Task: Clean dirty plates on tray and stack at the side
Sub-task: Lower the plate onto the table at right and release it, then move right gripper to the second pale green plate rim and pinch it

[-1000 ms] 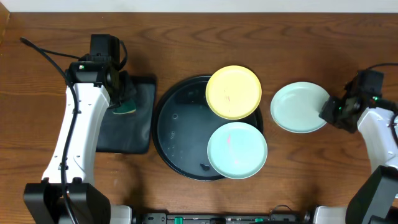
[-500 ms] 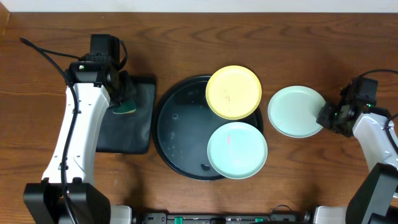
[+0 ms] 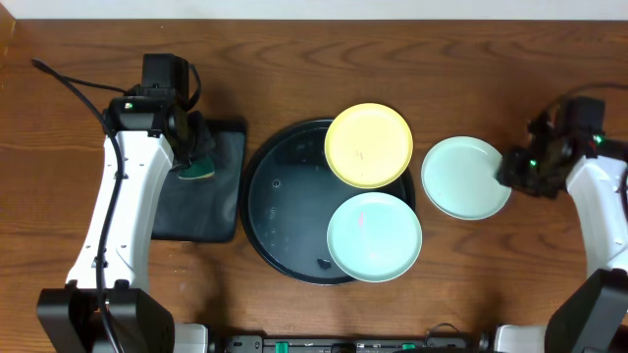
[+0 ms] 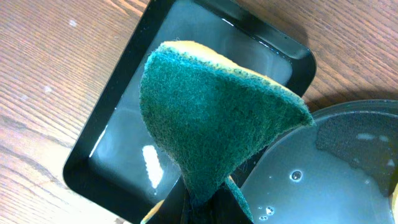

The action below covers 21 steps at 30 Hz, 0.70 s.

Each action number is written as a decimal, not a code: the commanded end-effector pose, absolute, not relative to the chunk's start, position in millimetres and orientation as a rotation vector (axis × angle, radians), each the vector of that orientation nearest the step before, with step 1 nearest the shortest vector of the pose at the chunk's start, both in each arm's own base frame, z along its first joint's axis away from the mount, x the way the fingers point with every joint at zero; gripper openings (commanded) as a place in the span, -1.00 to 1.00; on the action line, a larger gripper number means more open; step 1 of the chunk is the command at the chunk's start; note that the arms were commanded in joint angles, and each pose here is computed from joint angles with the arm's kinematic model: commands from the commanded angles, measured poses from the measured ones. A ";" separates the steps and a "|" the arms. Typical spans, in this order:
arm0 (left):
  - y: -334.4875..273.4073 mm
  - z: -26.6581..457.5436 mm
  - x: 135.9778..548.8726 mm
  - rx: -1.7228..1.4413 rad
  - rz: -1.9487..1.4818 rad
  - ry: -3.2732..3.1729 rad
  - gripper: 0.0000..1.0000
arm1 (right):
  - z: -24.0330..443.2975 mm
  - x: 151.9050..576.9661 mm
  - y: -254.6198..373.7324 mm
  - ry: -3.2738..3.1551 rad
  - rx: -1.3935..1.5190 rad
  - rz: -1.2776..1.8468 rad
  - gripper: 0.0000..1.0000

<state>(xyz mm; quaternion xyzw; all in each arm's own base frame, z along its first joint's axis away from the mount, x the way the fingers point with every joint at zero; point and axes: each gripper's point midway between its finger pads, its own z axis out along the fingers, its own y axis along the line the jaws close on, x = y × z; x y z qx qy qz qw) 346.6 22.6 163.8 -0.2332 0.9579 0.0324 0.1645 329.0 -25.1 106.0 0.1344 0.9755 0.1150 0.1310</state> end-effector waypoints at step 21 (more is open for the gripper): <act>26.5 164.9 347.8 -0.677 0.112 2.716 -0.85 | 53.0 256.6 120.6 3.164 -0.364 0.455 -0.17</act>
